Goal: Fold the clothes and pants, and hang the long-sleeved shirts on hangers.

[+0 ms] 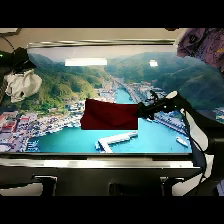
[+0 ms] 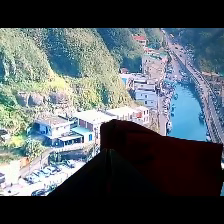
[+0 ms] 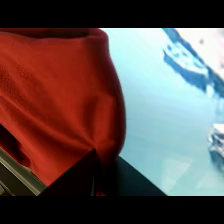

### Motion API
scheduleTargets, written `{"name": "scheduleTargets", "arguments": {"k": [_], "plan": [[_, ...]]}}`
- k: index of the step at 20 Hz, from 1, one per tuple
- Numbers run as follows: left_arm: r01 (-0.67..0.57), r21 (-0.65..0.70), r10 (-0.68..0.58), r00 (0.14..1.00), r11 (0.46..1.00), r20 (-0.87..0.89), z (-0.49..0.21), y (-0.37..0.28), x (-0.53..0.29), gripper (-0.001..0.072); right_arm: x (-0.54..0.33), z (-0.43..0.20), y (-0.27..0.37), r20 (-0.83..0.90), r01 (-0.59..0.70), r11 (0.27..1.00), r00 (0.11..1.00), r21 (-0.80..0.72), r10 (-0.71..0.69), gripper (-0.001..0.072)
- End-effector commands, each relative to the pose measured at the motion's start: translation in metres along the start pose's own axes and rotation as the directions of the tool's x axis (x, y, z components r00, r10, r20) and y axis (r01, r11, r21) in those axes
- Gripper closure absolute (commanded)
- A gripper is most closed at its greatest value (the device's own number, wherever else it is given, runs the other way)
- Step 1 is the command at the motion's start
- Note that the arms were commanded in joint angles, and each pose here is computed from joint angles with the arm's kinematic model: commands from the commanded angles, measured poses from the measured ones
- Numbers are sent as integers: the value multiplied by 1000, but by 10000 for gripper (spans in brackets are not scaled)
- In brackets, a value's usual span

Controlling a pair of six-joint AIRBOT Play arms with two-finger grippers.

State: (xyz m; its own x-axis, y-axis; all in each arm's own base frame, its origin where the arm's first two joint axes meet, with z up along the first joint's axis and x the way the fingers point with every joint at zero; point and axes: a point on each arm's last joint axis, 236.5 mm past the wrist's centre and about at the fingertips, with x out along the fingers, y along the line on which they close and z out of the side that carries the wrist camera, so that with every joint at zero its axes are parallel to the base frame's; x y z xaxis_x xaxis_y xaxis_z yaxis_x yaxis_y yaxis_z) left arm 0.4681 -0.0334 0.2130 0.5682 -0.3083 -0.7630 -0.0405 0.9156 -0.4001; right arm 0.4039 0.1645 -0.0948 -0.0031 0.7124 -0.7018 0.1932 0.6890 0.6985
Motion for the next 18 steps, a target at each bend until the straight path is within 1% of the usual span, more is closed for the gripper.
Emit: {"name": "scheduleTargets", "arguments": {"k": [1, 5, 9, 15, 18], "plan": [[0, 1, 0, 1000, 1000, -1, 0, 0, 0, 689, -26, 26, 15, 87, -14, 1000, 996, -11, 15, 686], [0, 0, 0, 1000, 1000, -1, 0, 0, 0, 689, -107, 78, 32, 272, -41, 999, 961, -2, 40, 687], [0, 0, 0, 1000, 1000, -1, 0, 0, 0, 689, -194, 112, 36, 427, -74, 997, 903, 28, 55, 687], [0, 0, 0, 1000, 1000, -1, 0, 0, 0, 689, -320, 131, 3, 640, -20, 986, 763, 165, -92, 687], [0, -3, 0, 1000, 1000, -1, 0, 0, 0, 689, -368, 124, -9, 711, -54, 970, 691, 236, -134, 687]]}}
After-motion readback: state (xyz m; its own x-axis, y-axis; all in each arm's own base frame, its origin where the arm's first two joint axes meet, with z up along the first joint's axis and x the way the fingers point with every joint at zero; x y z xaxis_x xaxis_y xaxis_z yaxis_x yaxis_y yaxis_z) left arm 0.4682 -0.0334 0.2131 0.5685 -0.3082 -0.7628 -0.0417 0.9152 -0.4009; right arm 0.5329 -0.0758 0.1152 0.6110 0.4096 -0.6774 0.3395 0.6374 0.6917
